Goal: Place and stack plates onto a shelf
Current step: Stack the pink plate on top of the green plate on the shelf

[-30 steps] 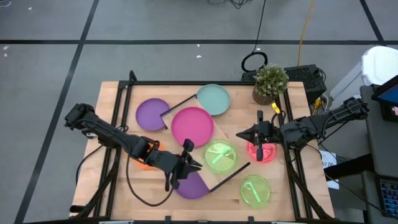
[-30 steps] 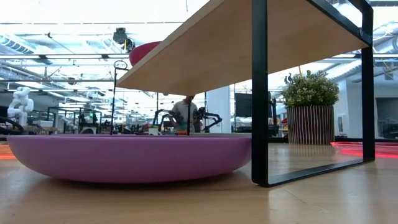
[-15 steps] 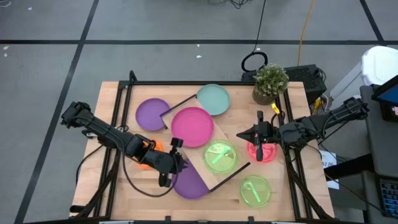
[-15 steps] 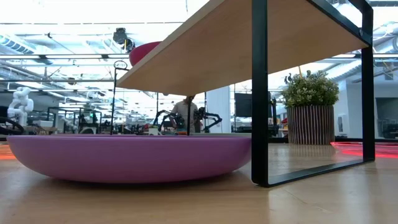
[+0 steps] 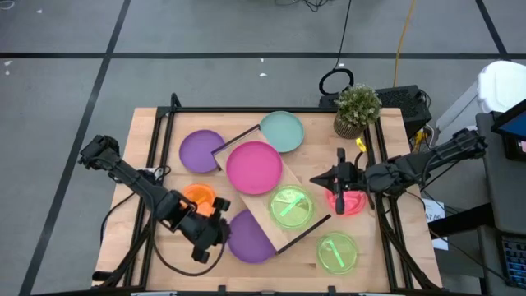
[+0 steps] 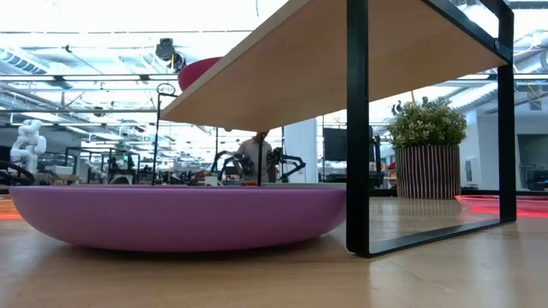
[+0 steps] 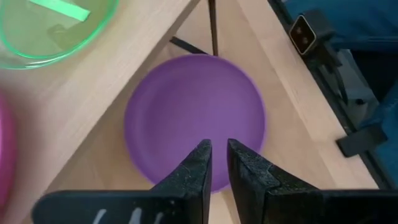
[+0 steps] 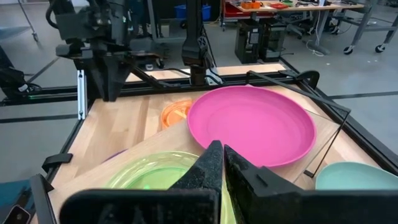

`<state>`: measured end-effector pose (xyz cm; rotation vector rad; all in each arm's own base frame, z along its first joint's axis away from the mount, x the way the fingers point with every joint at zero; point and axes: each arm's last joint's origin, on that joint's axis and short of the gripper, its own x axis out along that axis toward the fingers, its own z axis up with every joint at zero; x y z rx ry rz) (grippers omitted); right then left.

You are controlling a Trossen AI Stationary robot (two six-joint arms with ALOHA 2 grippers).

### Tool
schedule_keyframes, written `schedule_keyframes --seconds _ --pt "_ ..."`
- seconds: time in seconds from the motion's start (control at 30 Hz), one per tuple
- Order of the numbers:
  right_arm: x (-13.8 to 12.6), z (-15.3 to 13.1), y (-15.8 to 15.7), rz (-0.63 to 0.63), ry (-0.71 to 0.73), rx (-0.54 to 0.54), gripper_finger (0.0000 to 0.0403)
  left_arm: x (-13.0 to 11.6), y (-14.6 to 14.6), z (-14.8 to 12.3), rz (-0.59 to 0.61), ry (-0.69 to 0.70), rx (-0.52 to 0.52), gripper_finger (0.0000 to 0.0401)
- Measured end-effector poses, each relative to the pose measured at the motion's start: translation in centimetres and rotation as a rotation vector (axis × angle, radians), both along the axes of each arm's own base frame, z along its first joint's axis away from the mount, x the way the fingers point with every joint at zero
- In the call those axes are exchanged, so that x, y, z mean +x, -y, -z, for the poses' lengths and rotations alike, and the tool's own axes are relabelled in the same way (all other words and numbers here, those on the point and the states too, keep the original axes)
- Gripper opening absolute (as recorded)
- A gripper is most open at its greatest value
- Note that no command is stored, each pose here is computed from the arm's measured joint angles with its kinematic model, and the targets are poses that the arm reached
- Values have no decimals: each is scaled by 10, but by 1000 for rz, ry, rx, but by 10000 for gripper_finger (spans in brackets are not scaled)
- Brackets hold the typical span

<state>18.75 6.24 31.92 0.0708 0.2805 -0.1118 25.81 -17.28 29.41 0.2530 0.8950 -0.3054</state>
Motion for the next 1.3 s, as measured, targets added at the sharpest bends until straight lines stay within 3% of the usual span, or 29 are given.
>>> schedule_keyframes --seconds 0.23,0.57,0.83,1.0,1.3 --pt "3 4 -1 4 -29 1 2 0 0 0 1 1 2 58" --pt "-24 14 5 77 -183 158 2 0 0 0 -13 7 8 58" --pt "-52 39 0 176 -462 253 2 -2 3 0 -22 3 -8 58" --pt "-66 46 -6 220 -562 301 2 -2 3 0 -68 1 -32 58" --pt "-67 66 -33 193 -780 329 2 -2 3 0 -83 -2 -44 58"
